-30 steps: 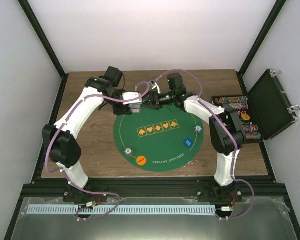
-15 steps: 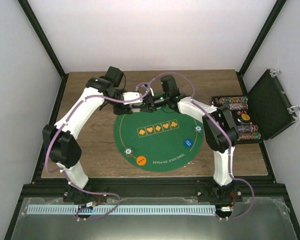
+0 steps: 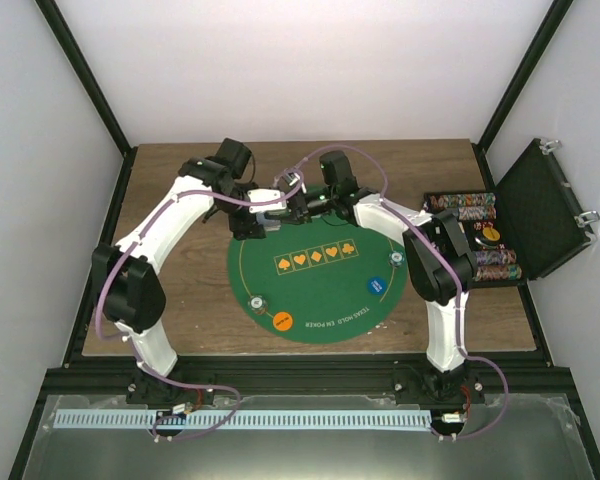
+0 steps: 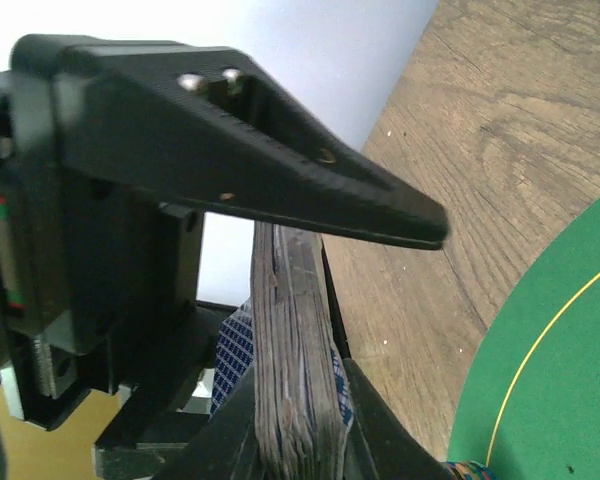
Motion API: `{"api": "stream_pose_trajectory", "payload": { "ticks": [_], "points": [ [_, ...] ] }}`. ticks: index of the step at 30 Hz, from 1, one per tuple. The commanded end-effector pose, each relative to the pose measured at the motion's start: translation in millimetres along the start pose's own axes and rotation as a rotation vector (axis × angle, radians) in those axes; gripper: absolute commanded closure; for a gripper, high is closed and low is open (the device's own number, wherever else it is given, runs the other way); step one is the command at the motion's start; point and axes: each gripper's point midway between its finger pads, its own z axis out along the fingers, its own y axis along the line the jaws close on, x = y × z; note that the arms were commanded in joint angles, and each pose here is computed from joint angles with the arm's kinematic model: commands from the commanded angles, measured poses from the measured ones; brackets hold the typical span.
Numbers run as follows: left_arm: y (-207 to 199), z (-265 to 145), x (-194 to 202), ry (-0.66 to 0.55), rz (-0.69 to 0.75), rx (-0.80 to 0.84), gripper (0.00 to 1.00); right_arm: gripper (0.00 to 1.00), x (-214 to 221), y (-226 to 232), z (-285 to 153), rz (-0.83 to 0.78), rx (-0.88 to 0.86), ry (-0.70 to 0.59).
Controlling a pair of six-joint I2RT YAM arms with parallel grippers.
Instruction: Distribute texas hold em gaming equipment
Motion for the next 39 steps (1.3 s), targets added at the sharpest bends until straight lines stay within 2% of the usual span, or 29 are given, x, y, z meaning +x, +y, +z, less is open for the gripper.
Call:
{"api": "stream_pose_trajectory", "payload": {
  "ticks": [1, 2, 5, 6, 13, 16, 18, 21, 26, 28, 30, 32, 39],
  "points": [
    [-1, 11, 1, 0.006, -0.008, 0.024, 0.18, 0.99, -3, 33, -1, -0.100, -0.049, 0.018],
    [1, 11, 0, 0.003, -0.009, 0.017, 0.20, 0.99, -3, 34, -1, -0.104, -0.047, 0.017],
    [4, 9, -5, -0.016, -0.016, 0.011, 0.38, 0.99, -3, 35, -1, -0.108, -0.040, 0.017],
    [4, 8, -7, -0.025, -0.019, 0.011, 0.41, 0.99, -3, 34, -2, -0.108, -0.032, 0.015],
    [-4, -2, -15, -0.077, -0.021, 0.027, 0.42, 0.99, -6, 28, -3, -0.116, 0.011, -0.001],
    [-8, -6, -18, -0.096, -0.016, 0.039, 0.35, 0.99, -6, 28, -2, -0.117, 0.016, 0.003],
    [-11, -9, -20, -0.113, -0.012, 0.048, 0.34, 0.99, -6, 28, -2, -0.120, 0.019, 0.003],
    [-11, -12, -23, -0.131, -0.021, 0.058, 0.46, 0.99, -6, 28, -3, -0.125, 0.026, 0.005],
    [-11, -14, -26, -0.141, -0.028, 0.068, 0.52, 0.99, -5, 28, -4, -0.130, 0.040, 0.003],
    [-13, -15, -27, -0.146, -0.023, 0.069, 0.53, 0.93, -5, 29, -4, -0.133, 0.041, 0.002],
    [-13, -17, -27, -0.150, -0.019, 0.065, 0.56, 0.81, -6, 29, -4, -0.135, 0.044, -0.001],
    [-12, -17, -27, -0.147, -0.019, 0.058, 0.57, 0.75, -7, 28, -5, -0.136, 0.060, -0.009],
    [-12, -17, -23, -0.131, -0.023, 0.049, 0.56, 0.68, -12, 11, -18, -0.115, 0.177, -0.065]
  ]
}}
